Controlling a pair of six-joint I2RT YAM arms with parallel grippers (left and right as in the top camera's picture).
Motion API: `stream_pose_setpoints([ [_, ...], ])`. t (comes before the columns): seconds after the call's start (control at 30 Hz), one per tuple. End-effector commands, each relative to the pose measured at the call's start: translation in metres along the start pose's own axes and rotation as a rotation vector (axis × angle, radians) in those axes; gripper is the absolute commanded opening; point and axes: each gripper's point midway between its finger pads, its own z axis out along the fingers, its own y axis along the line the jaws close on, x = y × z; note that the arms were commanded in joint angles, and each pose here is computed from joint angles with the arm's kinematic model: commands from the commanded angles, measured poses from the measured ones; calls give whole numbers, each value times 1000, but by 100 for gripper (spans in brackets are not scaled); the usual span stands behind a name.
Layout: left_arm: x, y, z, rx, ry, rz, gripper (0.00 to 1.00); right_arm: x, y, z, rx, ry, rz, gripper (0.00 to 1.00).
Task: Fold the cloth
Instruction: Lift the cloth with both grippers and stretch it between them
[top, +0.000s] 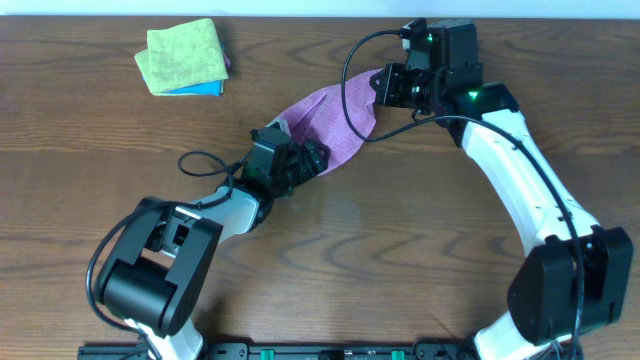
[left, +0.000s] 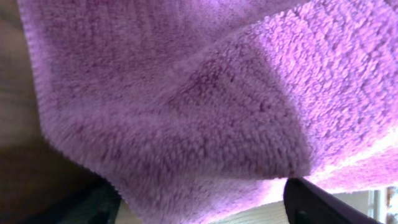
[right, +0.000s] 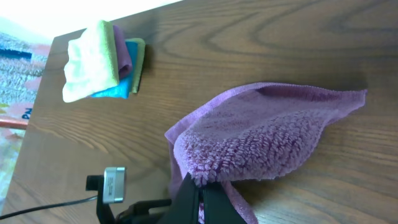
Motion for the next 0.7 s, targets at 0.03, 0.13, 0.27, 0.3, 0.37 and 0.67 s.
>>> stream_pose_setpoints([
  [0.03, -5, -9, 4, 37, -21, 8, 57, -3, 7, -2, -14, -4, -8, 1],
  [0.13, -8, -12, 4, 50, -31, 10, 6, -3, 7, -2, -13, -4, -12, 1],
  [0.27, -17, -31, -3, 147, -22, 19, 6, -4, 3, -3, -2, -8, -45, 1],
  [0.3, -23, -38, -7, 183, -28, 24, 6, -4, 2, -3, 2, -7, -52, 1],
  [0.37, -41, -50, -20, 243, -48, 32, 6, -3, -1, -4, 8, -1, -63, 1],
  [0.67, -126, -97, -98, 403, -110, 77, 6, -3, -3, -28, 32, 0, -73, 1],
])
